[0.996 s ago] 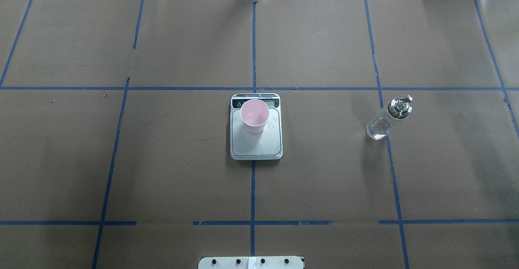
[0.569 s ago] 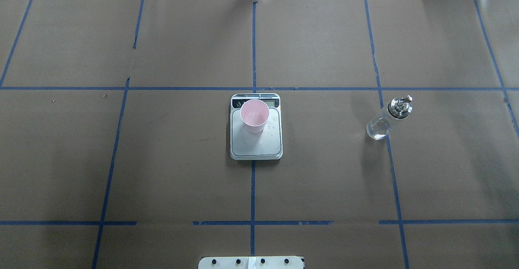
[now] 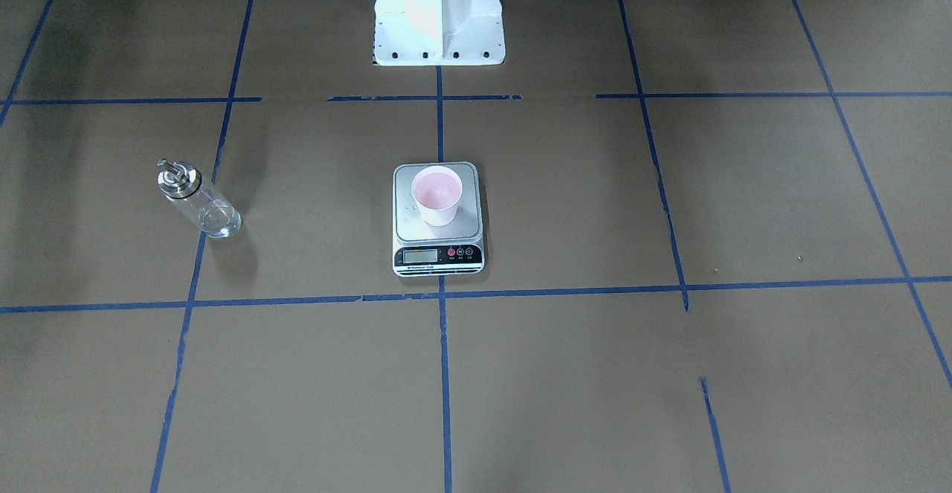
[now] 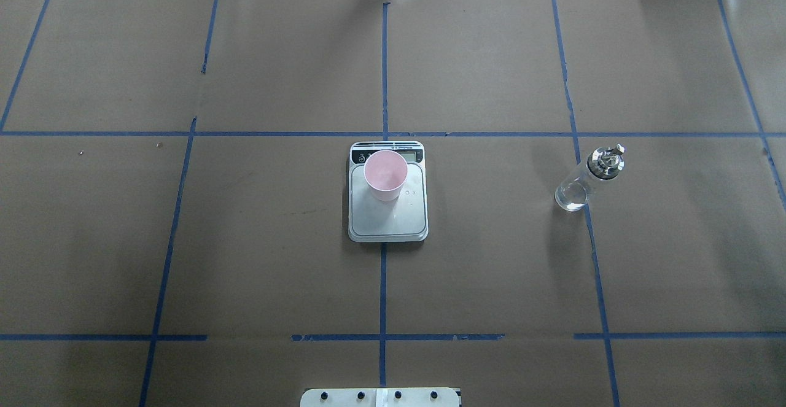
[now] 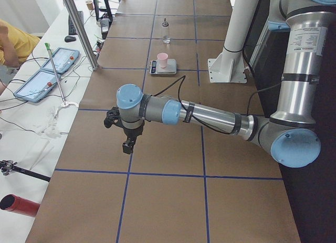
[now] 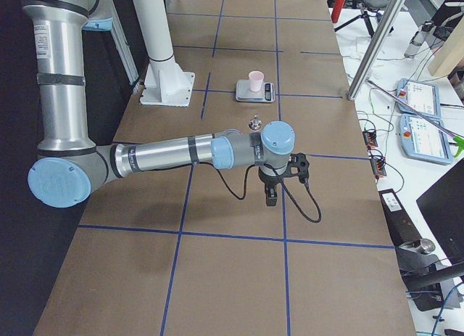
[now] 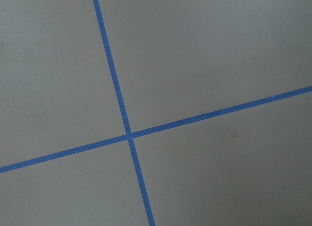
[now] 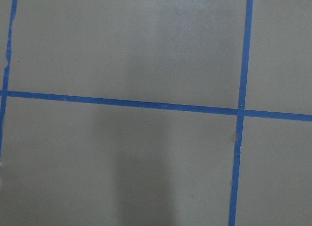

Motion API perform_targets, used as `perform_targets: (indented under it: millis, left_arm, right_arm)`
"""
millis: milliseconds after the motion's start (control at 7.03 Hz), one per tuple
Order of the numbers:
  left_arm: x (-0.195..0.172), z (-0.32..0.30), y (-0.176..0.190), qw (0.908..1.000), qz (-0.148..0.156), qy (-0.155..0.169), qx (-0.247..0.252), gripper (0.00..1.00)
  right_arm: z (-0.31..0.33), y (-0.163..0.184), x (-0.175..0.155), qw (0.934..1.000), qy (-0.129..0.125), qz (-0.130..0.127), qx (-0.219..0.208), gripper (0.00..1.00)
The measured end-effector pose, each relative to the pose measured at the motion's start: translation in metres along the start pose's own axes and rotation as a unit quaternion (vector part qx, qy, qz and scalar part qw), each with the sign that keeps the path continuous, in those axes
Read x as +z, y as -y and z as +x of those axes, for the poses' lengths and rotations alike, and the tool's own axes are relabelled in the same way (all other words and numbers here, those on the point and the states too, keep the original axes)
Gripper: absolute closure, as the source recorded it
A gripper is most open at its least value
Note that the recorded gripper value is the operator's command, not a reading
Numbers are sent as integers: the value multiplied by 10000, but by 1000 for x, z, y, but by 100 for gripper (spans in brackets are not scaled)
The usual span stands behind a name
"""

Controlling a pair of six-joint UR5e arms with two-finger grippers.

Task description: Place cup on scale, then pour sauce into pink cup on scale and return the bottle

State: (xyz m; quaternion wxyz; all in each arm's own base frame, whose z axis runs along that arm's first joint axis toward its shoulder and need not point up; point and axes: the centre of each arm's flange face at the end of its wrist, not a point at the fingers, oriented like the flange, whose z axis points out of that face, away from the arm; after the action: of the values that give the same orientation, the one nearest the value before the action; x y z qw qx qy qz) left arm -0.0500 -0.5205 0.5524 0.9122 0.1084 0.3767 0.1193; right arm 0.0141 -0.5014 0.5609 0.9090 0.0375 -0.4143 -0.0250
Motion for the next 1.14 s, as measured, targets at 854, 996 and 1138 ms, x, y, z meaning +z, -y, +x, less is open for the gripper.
perform_targets:
  millis: [854,996,1138]
  left_arm:
    - [-12,-13,-7,9999,97,13,-45,0]
    - [-8,-18,-9,9999,61,5,-96,0]
    - [-2,-23,-11,9999,10,-7,-157,0]
  right_arm:
    - [-5,-3,-6,10000,-31,66,-59,0]
    - [0,-6,-4,10000,-31,43,-12,0]
    - [3,-7,-5,10000,-40,39,27,0]
